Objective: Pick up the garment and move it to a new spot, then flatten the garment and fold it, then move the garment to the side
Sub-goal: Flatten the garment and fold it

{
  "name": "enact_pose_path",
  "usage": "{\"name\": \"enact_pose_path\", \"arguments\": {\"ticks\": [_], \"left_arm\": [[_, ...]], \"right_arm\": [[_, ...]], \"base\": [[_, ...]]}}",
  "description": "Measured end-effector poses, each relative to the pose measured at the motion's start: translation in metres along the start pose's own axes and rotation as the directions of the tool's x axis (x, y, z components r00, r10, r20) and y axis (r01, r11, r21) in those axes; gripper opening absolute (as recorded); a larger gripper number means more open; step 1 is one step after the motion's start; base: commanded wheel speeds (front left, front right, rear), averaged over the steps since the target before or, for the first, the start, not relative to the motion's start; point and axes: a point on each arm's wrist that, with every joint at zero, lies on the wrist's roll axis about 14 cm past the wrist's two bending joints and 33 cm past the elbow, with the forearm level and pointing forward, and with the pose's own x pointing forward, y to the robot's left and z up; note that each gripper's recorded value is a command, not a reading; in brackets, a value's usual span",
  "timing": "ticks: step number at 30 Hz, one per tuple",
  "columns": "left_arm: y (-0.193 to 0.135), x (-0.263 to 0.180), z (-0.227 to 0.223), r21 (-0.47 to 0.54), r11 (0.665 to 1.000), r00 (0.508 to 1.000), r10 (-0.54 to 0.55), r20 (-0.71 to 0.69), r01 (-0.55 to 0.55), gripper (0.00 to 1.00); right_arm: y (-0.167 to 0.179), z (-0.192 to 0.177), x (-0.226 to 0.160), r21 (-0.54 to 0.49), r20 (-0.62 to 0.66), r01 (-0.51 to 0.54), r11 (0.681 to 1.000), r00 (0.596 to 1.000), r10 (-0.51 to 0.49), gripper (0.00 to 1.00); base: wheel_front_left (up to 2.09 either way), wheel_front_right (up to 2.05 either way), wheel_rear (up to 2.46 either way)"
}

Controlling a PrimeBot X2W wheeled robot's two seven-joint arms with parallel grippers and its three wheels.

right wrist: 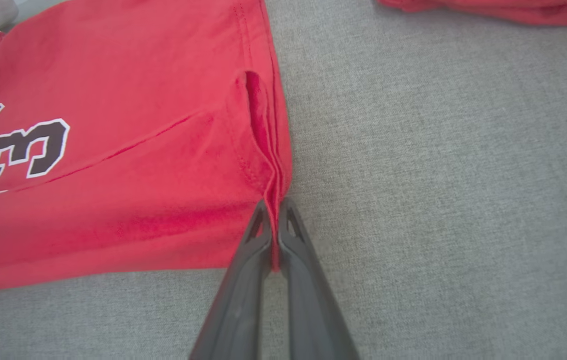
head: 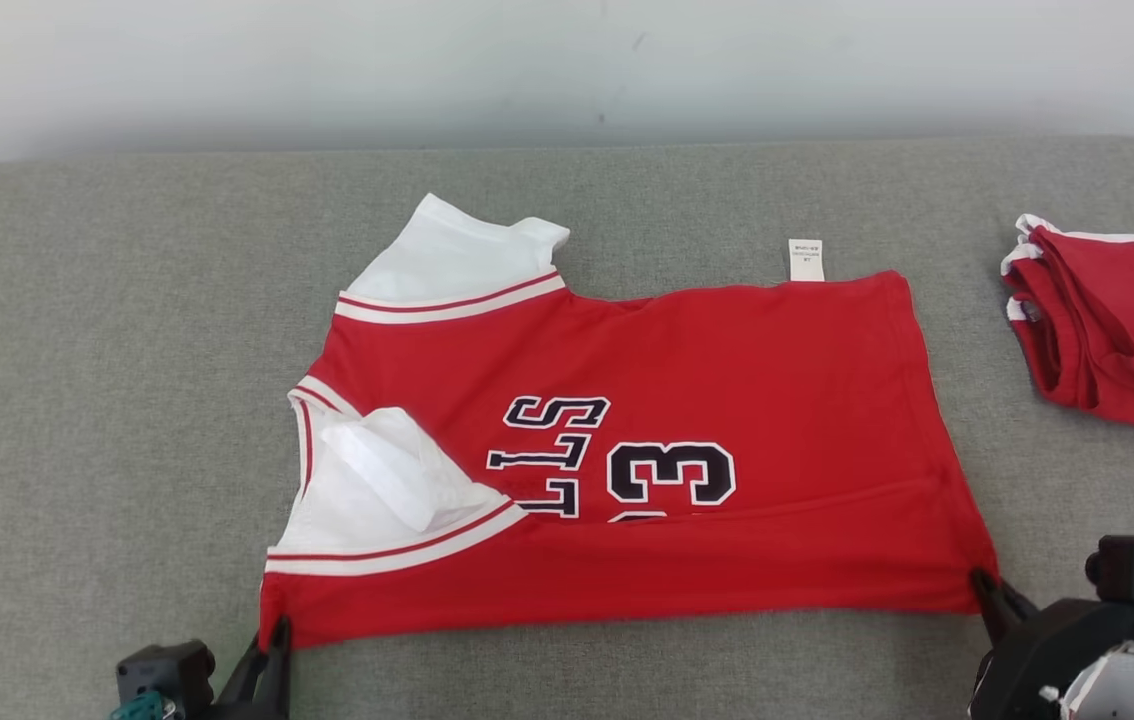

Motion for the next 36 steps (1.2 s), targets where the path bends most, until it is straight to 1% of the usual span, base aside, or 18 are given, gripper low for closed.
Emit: {"name": "enact_pose_path", "arguments": {"ticks": [1,2,3,7,10,12,15,18,22,23,24,26,28,30,33,36], "left_arm": [[-0.001,-0.002,-0.001,-0.006,1.0,1.0,-0.001,-0.006,0.001,0.0],[-0.001,-0.004,-0.003,-0.01,1.0,1.0,0.001,-0.015,-0.001,0.03],[-0.002,-0.005,-0.003,-0.01,1.0,1.0,-0.001,-0.018,0.001,1.0],[-0.002,-0.009,-0.005,-0.008,1.0,0.999,-0.003,-0.035,0.003,1.0],[-0.005,-0.01,0.001,-0.032,0.999,0.999,-0.012,-0.038,0.011,1.0],[-0.001,-0.01,0.011,-0.037,0.999,1.0,-0.007,-0.02,0.006,1.0],[0.006,-0.008,0.038,0.002,1.0,0.999,-0.01,0.042,0.01,1.0],[0.003,0.004,0.081,0.068,0.997,0.991,-0.037,0.132,0.028,1.0],[-0.01,0.032,0.127,0.117,0.991,0.976,-0.083,0.201,0.06,1.0],[-0.018,0.041,0.135,0.123,0.989,0.973,-0.101,0.209,0.076,1.0],[-0.034,0.06,0.149,0.148,0.982,0.967,-0.144,0.21,0.114,1.0],[-0.04,0.081,0.158,0.167,0.978,0.971,-0.152,0.186,0.121,1.0],[-0.041,0.104,0.16,0.18,0.977,0.981,-0.137,0.14,0.111,1.0],[-0.043,0.127,0.159,0.215,0.97,0.987,-0.134,0.089,0.112,1.0],[-0.055,0.156,0.162,0.273,0.95,0.985,-0.168,0.044,0.15,1.0],[-0.065,0.181,0.153,0.301,0.934,0.98,-0.196,-0.014,0.191,1.0]], "right_arm": [[0.0,-0.003,0.0,0.007,-0.007,-0.004,1.0,1.0,0.004,0.01],[0.0,-0.006,0.0,0.009,-0.015,-0.003,1.0,1.0,0.003,0.39],[-0.001,-0.01,0.0,0.011,-0.026,0.0,1.0,1.0,0.001,1.0],[-0.002,-0.011,0.0,0.004,-0.028,0.005,1.0,1.0,-0.005,1.0],[-0.001,-0.003,-0.002,-0.023,-0.014,0.009,1.0,1.0,-0.009,1.0],[0.001,0.006,-0.004,-0.053,-0.005,0.012,0.999,1.0,-0.012,1.0],[0.007,0.035,-0.007,-0.106,0.06,0.022,0.994,0.998,-0.016,1.0],[0.016,0.069,-0.006,-0.169,0.127,0.034,0.985,0.992,-0.012,1.0],[0.033,0.106,0.008,-0.24,0.164,0.01,0.971,0.986,0.03,1.0],[0.04,0.112,0.014,-0.256,0.159,-0.006,0.967,0.986,0.048,1.0],[0.056,0.123,0.027,-0.284,0.149,-0.054,0.957,0.984,0.099,1.0],[0.071,0.133,0.041,-0.316,0.134,-0.093,0.944,0.981,0.141,1.0],[0.077,0.144,0.055,-0.35,0.129,-0.101,0.931,0.98,0.155,1.0],[0.082,0.153,0.069,-0.379,0.123,-0.105,0.92,0.979,0.163,1.0],[0.089,0.16,0.088,-0.4,0.12,-0.115,0.909,0.977,0.177,1.0],[0.087,0.158,0.105,-0.407,0.11,-0.116,0.906,0.979,0.175,1.0]], "base": [[0.0,0.0,0.0],[0.0,0.0,0.0],[0.0,0.0,0.0],[0.0,0.0,0.0],[0.0,0.0,0.0],[0.0,0.0,0.0],[0.0,0.0,0.0],[0.0,0.0,0.0],[0.0,0.0,0.0],[0.0,0.0,0.0],[0.0,0.0,0.0],[0.0,0.0,0.0],[0.0,0.0,0.0],[0.0,0.0,0.0],[0.0,0.0,0.0],[0.0,0.0,0.0]]}}
